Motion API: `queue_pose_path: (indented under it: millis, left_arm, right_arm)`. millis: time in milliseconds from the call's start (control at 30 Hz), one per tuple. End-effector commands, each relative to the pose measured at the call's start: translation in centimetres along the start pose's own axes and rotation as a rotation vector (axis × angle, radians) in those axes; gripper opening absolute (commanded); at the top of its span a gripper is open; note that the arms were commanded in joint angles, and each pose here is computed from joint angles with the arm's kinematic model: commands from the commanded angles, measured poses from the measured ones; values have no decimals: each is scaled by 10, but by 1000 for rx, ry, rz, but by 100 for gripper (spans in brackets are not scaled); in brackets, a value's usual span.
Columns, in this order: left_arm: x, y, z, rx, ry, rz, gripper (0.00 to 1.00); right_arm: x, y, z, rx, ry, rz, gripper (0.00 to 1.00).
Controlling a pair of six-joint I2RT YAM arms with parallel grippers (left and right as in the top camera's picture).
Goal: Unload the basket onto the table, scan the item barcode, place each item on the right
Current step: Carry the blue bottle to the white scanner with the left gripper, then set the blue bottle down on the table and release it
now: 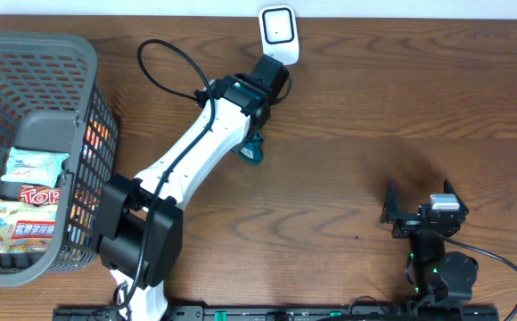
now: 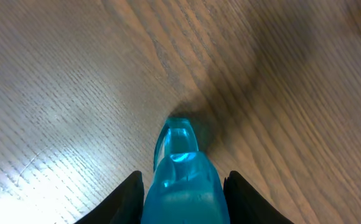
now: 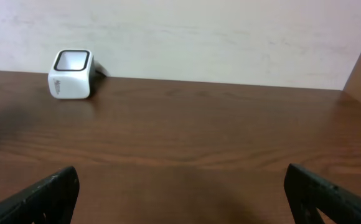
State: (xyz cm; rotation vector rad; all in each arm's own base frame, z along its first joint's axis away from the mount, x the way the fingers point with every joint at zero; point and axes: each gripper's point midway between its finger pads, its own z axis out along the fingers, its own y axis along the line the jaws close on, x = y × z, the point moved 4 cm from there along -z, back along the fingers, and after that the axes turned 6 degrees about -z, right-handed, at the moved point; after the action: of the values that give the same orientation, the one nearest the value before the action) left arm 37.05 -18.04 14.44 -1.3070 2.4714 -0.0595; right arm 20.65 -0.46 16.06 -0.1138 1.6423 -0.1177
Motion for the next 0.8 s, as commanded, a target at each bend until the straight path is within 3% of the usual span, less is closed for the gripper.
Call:
queue_pose_path:
  millis: [0, 233, 367, 433, 767]
  left_arm:
    - [4, 9, 9, -38, 2, -3, 42]
    - [4, 11, 9, -46, 3, 3, 69]
    - [-1, 6, 3, -22, -1, 37, 93]
    - [-9, -1, -10, 18, -8, 77, 99]
    - [-74, -17, -152, 373, -81, 202, 100]
  right_arm:
    - [1, 1, 0, -3, 2, 9, 99]
    - [1, 1, 0, -3, 2, 9, 99]
    - [1, 1, 0, -2, 2, 9, 99]
    - [1, 1, 0, -2, 2, 9, 99]
    - [1, 1, 0, -3, 2, 9, 99]
